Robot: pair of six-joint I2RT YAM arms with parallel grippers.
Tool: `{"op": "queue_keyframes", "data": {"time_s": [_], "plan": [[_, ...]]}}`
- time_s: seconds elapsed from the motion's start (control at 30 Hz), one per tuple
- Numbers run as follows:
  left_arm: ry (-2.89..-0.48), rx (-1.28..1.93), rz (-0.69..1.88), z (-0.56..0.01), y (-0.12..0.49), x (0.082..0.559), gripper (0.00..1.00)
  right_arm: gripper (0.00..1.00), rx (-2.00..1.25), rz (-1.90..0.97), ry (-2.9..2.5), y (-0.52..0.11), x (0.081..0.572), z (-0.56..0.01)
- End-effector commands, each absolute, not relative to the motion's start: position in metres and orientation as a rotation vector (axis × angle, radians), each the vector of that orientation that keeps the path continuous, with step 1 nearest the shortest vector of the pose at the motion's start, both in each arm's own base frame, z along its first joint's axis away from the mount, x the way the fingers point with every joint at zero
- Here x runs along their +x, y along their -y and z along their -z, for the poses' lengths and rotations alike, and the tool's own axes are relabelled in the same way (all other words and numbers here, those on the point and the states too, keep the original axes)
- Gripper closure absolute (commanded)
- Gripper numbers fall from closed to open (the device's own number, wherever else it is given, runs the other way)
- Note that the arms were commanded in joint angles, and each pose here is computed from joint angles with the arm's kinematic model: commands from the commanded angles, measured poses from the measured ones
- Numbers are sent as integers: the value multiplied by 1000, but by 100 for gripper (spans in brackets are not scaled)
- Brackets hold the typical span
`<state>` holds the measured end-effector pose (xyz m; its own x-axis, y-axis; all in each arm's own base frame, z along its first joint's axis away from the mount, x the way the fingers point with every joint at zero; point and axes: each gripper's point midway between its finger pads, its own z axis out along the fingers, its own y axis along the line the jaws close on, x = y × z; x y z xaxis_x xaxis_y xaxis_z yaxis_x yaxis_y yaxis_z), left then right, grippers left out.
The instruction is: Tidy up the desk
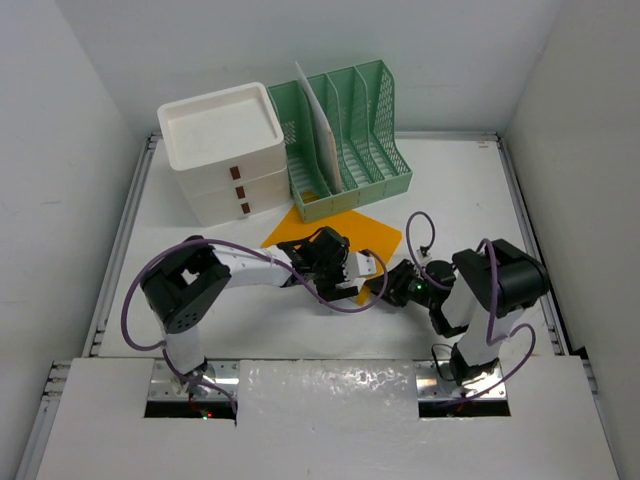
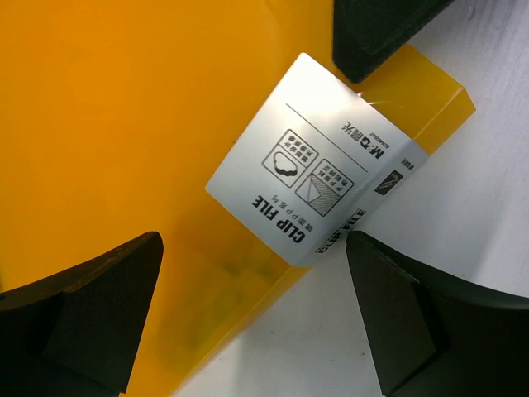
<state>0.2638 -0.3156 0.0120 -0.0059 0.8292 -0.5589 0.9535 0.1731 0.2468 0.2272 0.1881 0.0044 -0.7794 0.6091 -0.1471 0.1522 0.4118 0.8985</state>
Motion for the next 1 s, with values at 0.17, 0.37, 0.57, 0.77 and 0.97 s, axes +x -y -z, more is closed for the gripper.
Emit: {"op": "queue_keyframes", "data": {"time_s": [0.17,0.37,0.57,0.77,0.97], "plan": [[-1976,1819,193,33,281,239,6,64,538,-1316,-2060,-174,203,-35],[-1979,1823,194,34,281,238,7,65,581,-1277,-2158,-174,194,-16],[-1976,1804,172,32,281,242,6,65,548,-1252,-2162,-174,196,-14],[-1783,1813,-65,18,295,248,2,67,511,-1433,-2000,-199,224,-52],[-1655,1721,-273,17,302,267,3,69,546,-1461,-1967,-198,221,-58]]}}
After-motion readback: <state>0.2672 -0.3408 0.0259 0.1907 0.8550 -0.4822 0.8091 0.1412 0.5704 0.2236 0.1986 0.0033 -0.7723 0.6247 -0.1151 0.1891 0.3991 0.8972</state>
